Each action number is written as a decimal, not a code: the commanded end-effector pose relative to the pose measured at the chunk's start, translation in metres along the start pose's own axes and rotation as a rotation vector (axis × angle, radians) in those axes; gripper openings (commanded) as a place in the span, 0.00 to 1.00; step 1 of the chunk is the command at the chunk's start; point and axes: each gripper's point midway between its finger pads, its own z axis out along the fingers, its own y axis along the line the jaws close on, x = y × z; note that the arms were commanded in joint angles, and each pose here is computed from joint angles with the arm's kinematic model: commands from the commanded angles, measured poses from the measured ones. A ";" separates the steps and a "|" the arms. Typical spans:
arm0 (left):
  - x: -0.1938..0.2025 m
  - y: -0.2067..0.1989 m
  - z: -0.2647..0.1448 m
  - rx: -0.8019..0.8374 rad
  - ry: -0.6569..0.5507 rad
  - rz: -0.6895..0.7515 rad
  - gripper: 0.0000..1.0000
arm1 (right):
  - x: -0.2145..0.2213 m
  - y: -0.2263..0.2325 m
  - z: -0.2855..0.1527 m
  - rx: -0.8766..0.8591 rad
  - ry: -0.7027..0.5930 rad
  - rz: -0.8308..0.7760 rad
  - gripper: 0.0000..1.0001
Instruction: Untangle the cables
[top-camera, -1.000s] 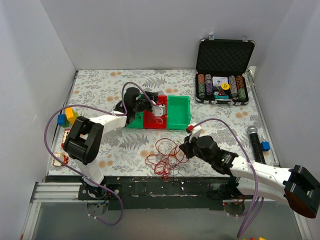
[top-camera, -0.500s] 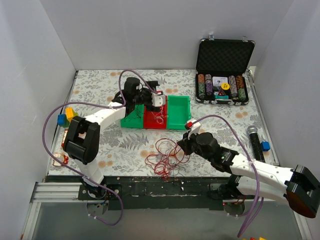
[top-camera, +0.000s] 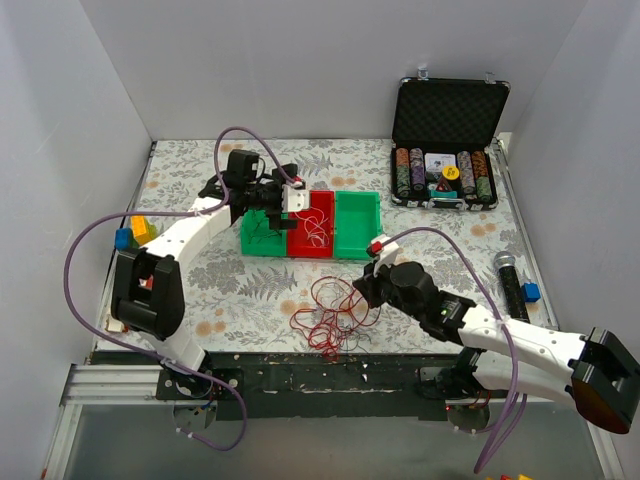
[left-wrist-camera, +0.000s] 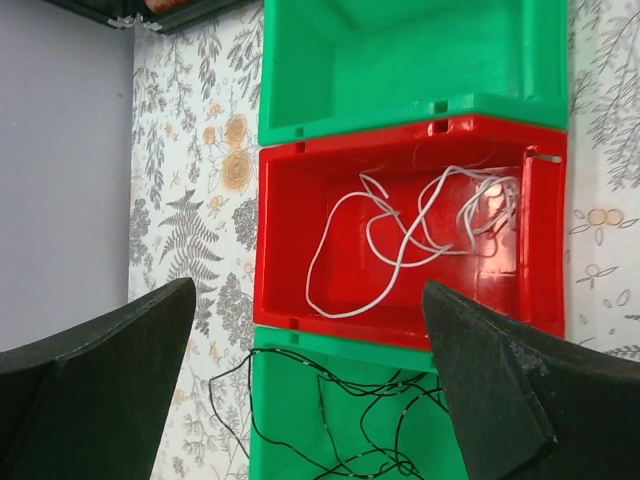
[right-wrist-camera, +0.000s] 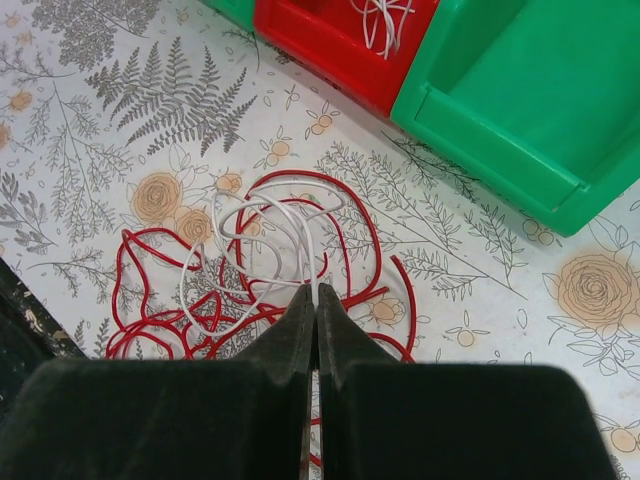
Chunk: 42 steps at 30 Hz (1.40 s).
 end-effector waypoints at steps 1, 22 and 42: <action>-0.043 -0.004 -0.019 0.069 -0.116 -0.047 0.98 | -0.035 0.007 0.000 -0.015 -0.078 -0.007 0.01; -0.163 -0.107 -0.018 0.357 -0.346 -0.295 0.92 | -0.130 0.057 -0.021 -0.205 -0.237 -0.095 0.01; -0.161 -0.018 -0.014 0.081 -0.303 -0.305 0.00 | -0.154 0.045 -0.030 -0.126 -0.332 -0.093 0.05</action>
